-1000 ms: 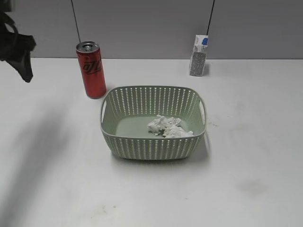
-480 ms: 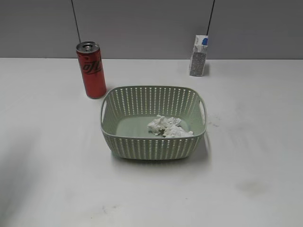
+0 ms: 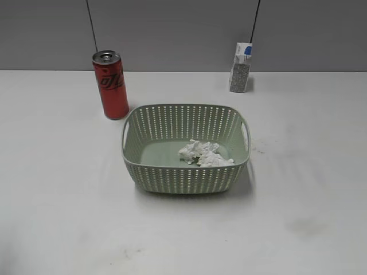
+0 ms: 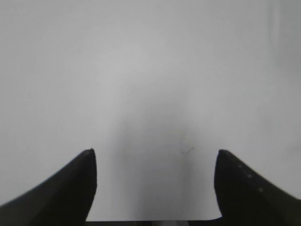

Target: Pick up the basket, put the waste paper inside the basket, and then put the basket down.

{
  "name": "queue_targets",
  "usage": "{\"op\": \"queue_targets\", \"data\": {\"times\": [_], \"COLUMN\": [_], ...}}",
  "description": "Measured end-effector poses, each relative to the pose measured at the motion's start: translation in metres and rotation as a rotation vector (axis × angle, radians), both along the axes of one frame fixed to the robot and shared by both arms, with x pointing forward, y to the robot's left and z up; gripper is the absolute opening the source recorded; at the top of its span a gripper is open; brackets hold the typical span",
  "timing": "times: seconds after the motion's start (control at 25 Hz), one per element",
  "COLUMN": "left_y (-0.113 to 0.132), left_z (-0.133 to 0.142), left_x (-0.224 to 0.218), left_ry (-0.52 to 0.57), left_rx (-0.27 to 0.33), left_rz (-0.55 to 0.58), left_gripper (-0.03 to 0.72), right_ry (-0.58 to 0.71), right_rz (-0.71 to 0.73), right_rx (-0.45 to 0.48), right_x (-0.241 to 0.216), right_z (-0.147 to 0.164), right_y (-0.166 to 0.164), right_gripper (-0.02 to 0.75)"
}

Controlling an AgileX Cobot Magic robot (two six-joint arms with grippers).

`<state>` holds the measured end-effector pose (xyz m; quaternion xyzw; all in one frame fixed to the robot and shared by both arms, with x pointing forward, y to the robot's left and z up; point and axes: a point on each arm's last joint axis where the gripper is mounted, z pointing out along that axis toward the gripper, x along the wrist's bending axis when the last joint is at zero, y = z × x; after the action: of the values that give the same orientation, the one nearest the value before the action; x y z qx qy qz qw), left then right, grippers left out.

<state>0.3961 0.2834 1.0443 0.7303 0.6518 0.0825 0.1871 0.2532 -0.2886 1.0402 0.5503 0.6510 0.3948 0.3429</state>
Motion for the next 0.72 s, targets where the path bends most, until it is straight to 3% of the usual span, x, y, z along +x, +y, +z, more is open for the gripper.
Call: {"op": "queue_targets", "data": {"times": [0.2,0.72], "left_y": [0.002,0.008], "left_z": [-0.015,0.003], "left_x": [-0.043,-0.103], "left_ry": [-0.073,-0.367], "left_rx": [0.014,0.063], "left_rz": [0.0,-0.005], "left_gripper": [0.592,0.592], "right_ry": [0.0,0.0], "right_rz": [0.0,0.0], "right_rx": [0.0,0.0], "right_x": [0.0,0.0], "right_z": [0.0,0.0], "right_y": [0.0,0.0], "right_gripper": [0.58,0.58]}}
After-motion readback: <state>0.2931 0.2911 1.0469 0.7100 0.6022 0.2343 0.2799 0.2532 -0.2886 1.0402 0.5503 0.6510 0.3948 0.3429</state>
